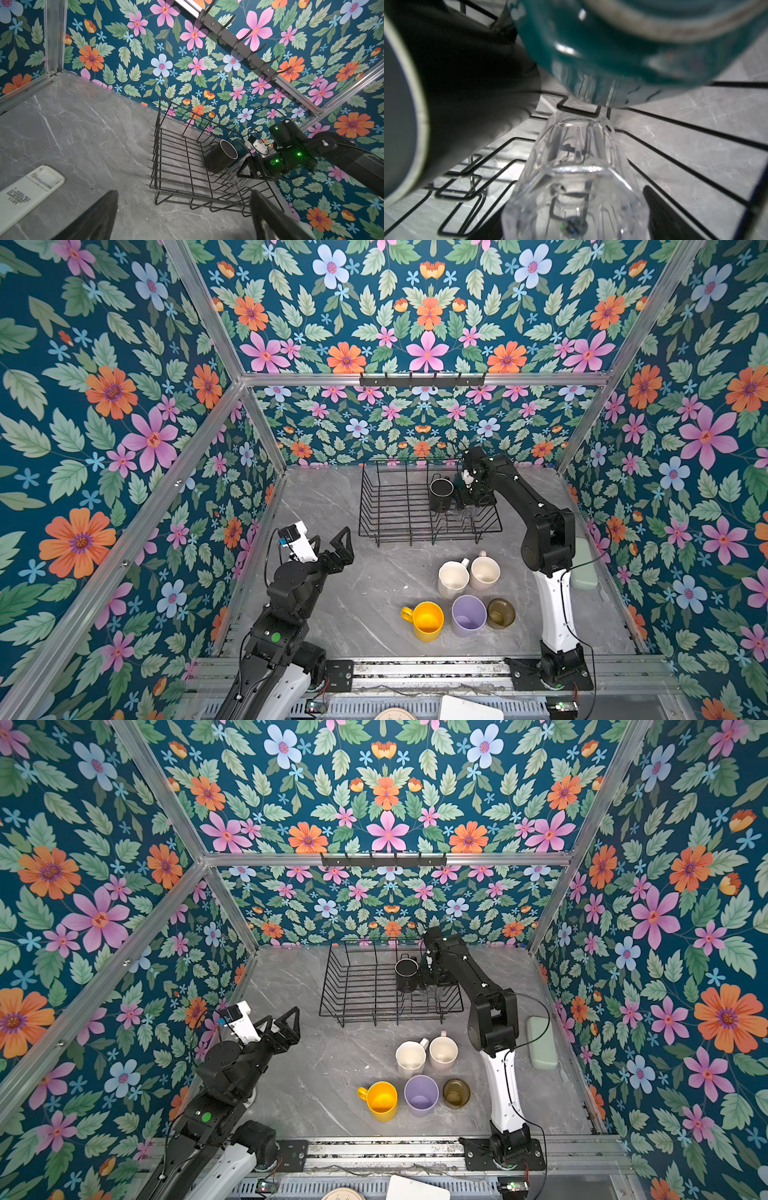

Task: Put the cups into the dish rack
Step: 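Lower the clear cup upside down into the rack and open the right gripper, then raise the right gripper from the rack and move it toward the pink mug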

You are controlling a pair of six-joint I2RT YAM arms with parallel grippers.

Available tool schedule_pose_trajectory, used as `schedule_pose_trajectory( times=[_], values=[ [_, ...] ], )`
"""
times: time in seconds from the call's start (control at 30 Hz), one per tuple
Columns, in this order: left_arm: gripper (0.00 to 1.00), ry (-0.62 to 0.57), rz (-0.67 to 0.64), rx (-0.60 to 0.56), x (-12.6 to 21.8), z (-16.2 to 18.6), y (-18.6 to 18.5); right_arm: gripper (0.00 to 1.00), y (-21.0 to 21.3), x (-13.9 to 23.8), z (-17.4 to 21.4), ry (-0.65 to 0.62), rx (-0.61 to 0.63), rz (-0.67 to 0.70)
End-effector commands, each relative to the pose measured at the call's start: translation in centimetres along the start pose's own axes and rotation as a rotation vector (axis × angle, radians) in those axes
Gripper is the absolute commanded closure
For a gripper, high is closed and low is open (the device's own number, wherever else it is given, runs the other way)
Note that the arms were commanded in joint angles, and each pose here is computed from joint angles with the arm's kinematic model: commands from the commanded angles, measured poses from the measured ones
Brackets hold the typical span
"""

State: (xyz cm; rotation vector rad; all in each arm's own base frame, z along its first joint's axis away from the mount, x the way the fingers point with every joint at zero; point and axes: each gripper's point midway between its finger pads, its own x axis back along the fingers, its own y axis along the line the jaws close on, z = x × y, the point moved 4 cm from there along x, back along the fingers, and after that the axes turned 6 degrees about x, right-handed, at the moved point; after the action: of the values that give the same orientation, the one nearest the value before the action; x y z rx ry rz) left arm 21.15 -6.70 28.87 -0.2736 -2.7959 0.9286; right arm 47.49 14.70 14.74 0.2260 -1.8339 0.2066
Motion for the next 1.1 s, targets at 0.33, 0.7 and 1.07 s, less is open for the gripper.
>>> schedule_pose_trajectory(
  times=[0.33,0.7,1.07],
  values=[
    [0.00,-0.010,-0.019,-0.011,0.2,-0.1,0.3,0.16,-0.1,8.4,0.5,-0.193,-0.076,-0.025],
    [0.00,-0.015,-0.023,-0.006,-0.3,0.2,0.6,0.22,-0.4,13.5,9.9,-0.258,-0.149,-0.062],
    [0.00,-0.007,-0.013,0.002,-1.0,0.7,0.6,0.35,0.7,11.8,18.5,-0.144,-0.178,-0.085]
  ],
)
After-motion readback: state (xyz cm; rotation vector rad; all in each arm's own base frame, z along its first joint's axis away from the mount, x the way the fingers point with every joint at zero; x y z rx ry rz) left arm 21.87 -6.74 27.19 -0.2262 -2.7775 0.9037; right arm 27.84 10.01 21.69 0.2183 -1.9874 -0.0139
